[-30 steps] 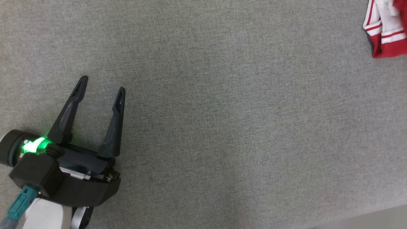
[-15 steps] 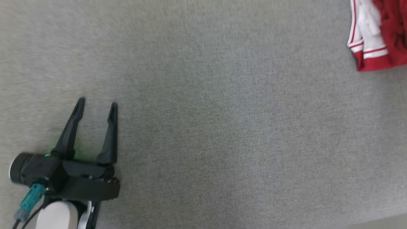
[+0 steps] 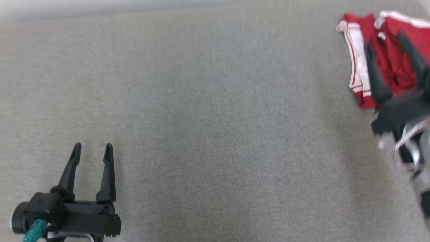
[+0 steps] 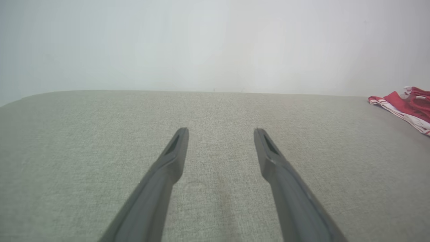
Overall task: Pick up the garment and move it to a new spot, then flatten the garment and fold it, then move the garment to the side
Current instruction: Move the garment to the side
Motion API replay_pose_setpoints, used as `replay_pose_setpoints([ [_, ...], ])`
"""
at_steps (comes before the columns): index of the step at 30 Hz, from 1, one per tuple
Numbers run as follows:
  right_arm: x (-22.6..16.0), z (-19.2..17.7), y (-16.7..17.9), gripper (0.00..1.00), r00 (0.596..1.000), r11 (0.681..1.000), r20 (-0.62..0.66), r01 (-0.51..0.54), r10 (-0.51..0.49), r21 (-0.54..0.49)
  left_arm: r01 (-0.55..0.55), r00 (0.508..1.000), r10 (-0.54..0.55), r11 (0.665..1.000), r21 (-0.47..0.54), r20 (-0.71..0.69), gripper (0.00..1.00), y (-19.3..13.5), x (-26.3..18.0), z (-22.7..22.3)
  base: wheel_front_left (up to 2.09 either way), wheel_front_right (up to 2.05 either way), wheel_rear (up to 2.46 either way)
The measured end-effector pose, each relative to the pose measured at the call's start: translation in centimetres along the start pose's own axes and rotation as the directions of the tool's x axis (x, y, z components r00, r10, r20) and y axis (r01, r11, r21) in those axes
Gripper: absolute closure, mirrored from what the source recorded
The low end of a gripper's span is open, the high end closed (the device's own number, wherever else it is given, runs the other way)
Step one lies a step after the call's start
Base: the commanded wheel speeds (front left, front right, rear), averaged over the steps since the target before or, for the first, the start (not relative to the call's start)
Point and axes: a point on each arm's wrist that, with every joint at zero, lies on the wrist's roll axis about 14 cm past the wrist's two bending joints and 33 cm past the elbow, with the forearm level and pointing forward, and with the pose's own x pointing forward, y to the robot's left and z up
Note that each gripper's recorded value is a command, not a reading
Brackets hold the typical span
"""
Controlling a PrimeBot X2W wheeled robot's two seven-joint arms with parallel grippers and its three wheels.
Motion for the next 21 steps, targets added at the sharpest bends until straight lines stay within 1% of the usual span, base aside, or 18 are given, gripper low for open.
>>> replay_pose_setpoints([
  [2,-1.5,0.0,0.7,0.0,1.0,1.0,0.01,0.012,-0.013,0.027,-0.014,1.0,0.014,1.0,-0.001,0.015,0.0,0.2,-0.6,0.8,0.0,0.0,0.0],
  [3,-2.2,0.0,1.2,0.0,1.0,0.998,0.018,0.018,-0.019,0.057,-0.022,0.999,0.022,1.0,-0.001,0.026,0.0,0.3,-1.0,1.3,0.0,0.0,0.0],
  [5,-3.6,-0.3,2.9,0.0,1.0,0.996,0.016,0.004,-0.005,0.092,-0.038,0.999,0.038,0.999,-0.001,0.037,0.0,0.6,-1.7,2.0,0.0,0.0,0.0],
  [12,-8.0,-0.3,6.6,0.0,0.999,0.972,0.038,0.017,-0.026,0.232,-0.085,0.994,0.085,0.996,0.004,0.072,0.0,1.7,-4.2,3.8,0.0,0.0,0.0],
  [21,-11.6,-0.7,10.5,0.0,0.999,0.945,0.033,0.013,-0.025,0.326,-0.148,0.986,0.147,0.989,0.009,0.081,0.0,3.4,-7.0,4.5,0.0,0.0,0.0],
])
